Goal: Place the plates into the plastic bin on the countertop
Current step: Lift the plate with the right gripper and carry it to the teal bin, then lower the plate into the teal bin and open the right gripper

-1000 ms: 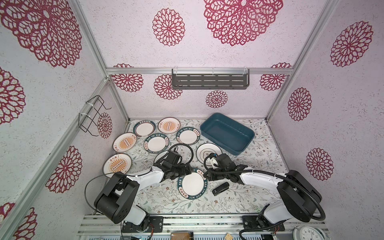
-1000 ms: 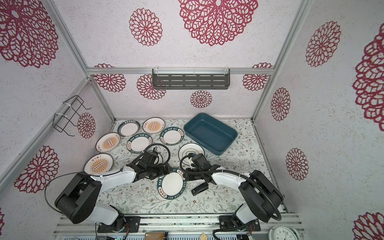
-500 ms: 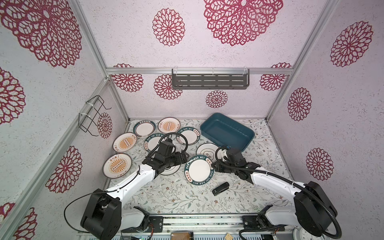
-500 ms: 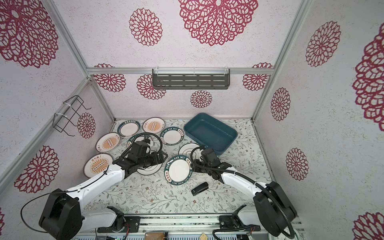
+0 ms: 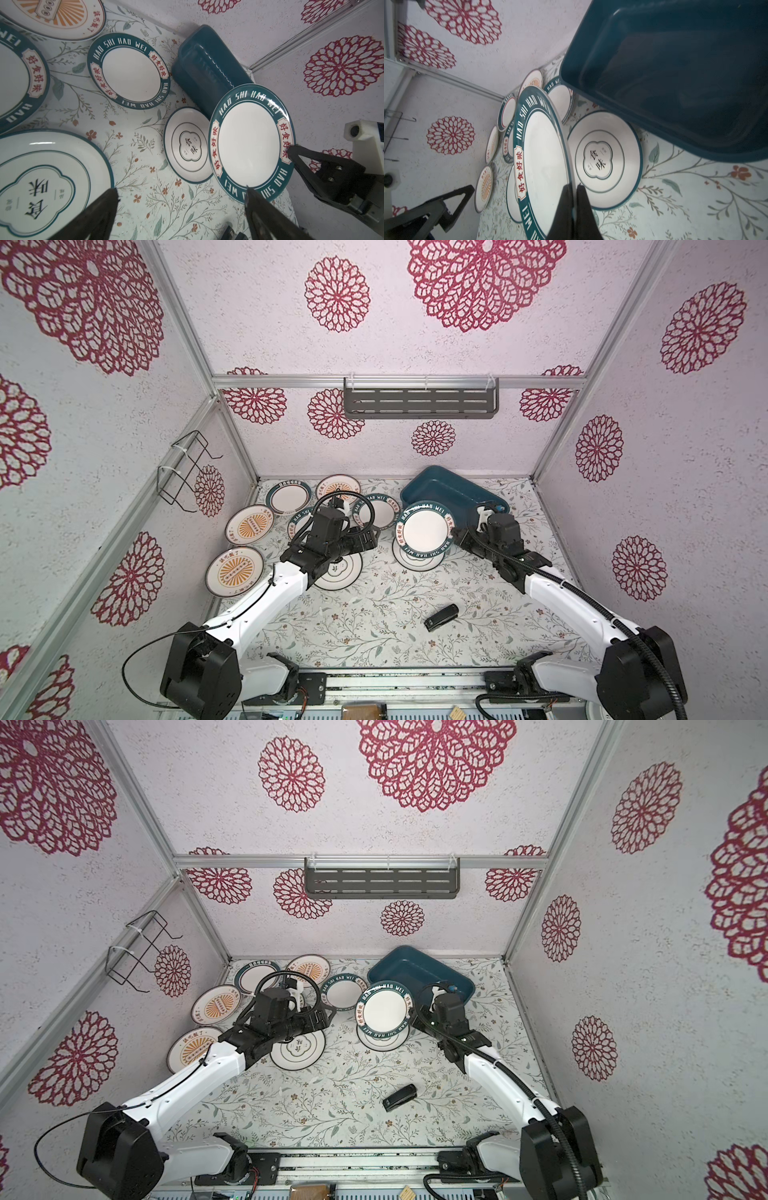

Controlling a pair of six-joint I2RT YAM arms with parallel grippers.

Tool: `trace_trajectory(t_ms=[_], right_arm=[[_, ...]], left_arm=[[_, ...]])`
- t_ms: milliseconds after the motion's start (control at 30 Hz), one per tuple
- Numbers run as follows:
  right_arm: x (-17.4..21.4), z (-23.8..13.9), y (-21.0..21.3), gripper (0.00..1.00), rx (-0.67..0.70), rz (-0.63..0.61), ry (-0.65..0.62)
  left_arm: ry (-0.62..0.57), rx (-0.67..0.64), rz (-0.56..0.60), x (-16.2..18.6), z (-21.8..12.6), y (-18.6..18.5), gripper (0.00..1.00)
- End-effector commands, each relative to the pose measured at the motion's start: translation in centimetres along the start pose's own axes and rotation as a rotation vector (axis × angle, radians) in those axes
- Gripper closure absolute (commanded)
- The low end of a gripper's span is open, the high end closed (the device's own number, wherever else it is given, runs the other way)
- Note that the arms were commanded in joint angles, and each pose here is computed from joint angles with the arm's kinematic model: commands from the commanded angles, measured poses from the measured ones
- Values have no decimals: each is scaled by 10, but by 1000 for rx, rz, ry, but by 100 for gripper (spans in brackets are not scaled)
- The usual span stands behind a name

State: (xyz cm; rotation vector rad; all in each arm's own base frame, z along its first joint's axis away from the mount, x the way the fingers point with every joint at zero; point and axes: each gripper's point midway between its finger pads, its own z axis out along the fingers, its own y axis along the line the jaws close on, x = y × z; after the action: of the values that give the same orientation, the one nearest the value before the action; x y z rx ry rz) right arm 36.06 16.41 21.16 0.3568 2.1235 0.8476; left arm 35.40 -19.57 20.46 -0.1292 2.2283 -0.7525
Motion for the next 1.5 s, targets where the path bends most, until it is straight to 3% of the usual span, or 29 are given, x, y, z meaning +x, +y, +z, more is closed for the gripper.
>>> trace_trajectory(t_ms=[0,433,867,1467], right_arm=[[-54,-10,20,100,-55,42,-160],[-123,-2,-41,100,63,228,-357],[-135,62,-83,100,162,251,-287],[-127,126,-138,100,268,308,-265]], left_arm=[[-141,23,15,-33,5,-7,3],[-154,63,117,-59,60,-24,3],[-158,40,187,-73,83,-27,3],[-161,-24,182,-72,79,-15,3]])
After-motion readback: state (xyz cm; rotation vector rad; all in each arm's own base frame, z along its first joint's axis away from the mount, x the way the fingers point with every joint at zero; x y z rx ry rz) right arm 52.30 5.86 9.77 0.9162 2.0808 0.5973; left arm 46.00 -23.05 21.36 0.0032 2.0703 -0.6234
